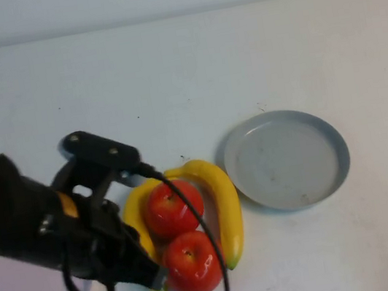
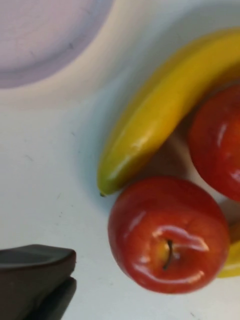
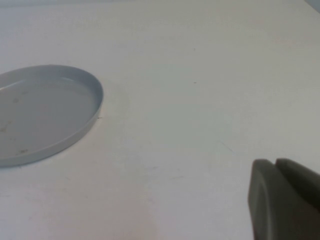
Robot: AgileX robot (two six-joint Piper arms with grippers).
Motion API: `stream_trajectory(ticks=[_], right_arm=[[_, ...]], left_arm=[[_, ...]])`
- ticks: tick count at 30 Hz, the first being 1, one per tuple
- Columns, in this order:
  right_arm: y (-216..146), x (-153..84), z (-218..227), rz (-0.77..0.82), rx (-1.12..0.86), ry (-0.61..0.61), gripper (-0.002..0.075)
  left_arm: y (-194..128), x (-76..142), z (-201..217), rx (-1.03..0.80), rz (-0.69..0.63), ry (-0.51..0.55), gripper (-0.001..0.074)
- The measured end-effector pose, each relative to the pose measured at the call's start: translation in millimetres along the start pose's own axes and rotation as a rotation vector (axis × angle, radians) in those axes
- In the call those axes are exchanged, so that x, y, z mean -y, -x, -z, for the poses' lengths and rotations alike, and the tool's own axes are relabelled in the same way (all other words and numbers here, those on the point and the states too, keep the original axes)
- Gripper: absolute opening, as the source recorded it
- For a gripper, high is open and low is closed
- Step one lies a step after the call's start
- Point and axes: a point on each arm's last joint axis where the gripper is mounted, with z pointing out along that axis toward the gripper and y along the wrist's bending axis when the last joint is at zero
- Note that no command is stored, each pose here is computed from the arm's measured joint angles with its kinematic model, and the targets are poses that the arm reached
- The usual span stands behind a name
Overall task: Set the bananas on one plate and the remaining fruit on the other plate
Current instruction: Put one type of fruit in the left plate
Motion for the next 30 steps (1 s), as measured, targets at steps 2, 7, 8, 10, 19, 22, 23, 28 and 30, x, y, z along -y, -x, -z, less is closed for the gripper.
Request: stream_trajectory(ticks=[2, 7, 8, 10, 19, 22, 23, 28, 30], right_arm=[[0, 0, 0, 0.000, 0.000, 0.000, -0.0017], [0, 0, 0, 0.000, 0.000, 0.000, -0.0017], [0, 0, 0, 0.000, 0.000, 0.000, -0.0017], [0, 0, 0, 0.000, 0.000, 0.000, -0.0017], [0, 0, 0, 0.000, 0.000, 0.000, -0.0017], [0, 0, 0, 0.000, 0.000, 0.000, -0.0017], [0, 0, 0, 0.000, 0.000, 0.000, -0.0017], [0, 0, 0, 0.000, 0.000, 0.000, -0.0017], [0, 0, 0, 0.000, 0.000, 0.000, -0.0017]], left_arm=[[10, 12, -6, -0.024, -0.056, -0.001, -0.0001], [34, 40, -22, -0.077, -0.165, -0.027, -0.0001], [37, 44, -24, -0.085, -0.185, -0.023, -0.0001], [43, 49, -28, -0.097, -0.220, 0.001, -0.0001], [56, 52, -34, -0.123, -0.297, 0.085, 0.0004], [57, 50, -36, -0.129, -0.311, 0.105, 0.0055], [57, 50, -37, -0.135, -0.313, 0.109, 0.0103], [57, 49, -43, -0.149, -0.247, 0.117, 0.0447], [58, 49, -44, -0.143, -0.221, 0.121, 0.0585]])
